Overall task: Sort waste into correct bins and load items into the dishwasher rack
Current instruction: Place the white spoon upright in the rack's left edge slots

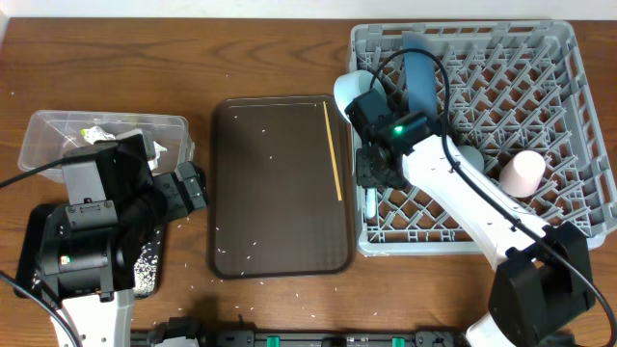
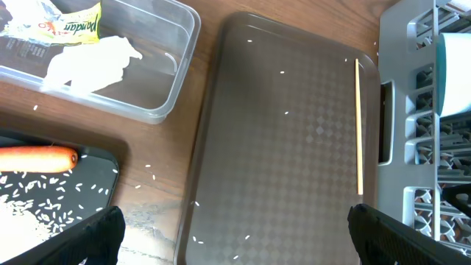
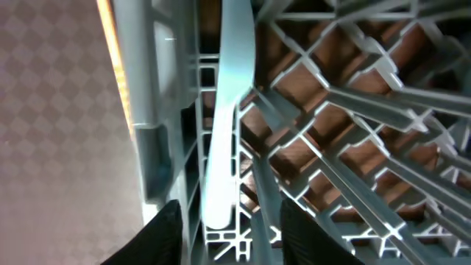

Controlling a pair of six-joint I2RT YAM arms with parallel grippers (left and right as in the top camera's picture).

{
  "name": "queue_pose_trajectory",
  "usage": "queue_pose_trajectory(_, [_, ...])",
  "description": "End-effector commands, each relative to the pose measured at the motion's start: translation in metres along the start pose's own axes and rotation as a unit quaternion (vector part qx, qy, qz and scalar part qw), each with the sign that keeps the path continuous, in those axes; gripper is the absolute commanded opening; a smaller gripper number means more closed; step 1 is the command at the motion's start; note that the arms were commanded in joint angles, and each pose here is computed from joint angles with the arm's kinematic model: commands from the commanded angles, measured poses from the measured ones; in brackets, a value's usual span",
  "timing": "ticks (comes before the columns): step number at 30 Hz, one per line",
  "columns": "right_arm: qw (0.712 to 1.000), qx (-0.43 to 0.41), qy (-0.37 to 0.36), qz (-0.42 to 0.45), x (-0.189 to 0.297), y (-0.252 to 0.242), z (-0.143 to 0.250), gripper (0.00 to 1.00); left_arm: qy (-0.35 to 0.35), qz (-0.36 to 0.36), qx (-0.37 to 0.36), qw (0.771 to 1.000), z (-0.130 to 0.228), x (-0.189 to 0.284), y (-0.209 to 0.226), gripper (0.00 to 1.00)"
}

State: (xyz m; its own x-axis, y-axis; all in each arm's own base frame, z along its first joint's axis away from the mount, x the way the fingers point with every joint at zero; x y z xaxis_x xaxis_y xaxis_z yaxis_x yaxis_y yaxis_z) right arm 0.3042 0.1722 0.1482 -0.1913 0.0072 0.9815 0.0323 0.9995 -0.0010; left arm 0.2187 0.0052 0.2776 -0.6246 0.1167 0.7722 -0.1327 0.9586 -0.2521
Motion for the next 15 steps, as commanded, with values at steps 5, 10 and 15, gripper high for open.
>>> queue_pose_trajectory(5, [0.984, 0.156, -0.054, -0.067, 0.021, 0.045, -0.003, 0.38, -0.008, 0.005, -0.004, 1.000, -0.004, 0.005, -0.003, 0.98])
queue_pose_trajectory(10, [0.974, 0.180, -0.096, -0.101, 0.023, 0.081, -0.004, 0.34, -0.008, 0.005, -0.004, 1.000, -0.004, 0.005, -0.003, 0.98])
queue_pose_trajectory(15, [0.976, 0.146, -0.120, -0.107, 0.000, 0.099, -0.017, 0.34, -0.008, 0.005, -0.004, 1.000, -0.004, 0.005, -0.003, 0.98])
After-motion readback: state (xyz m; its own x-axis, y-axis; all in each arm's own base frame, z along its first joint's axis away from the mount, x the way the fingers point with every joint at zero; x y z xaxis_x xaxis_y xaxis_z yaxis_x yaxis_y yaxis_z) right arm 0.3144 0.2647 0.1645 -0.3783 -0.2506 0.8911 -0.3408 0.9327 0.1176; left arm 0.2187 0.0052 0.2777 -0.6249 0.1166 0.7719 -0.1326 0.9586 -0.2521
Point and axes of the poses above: each gripper's point midway between its finger pads, its own x axis back along the fingers, its own y axis along the line the jaws close on, z = x × y, the point moved 5 cm from there along x, back along the fingers, and after that the axes turned 4 degrees about -x, right-handed, at the moved point
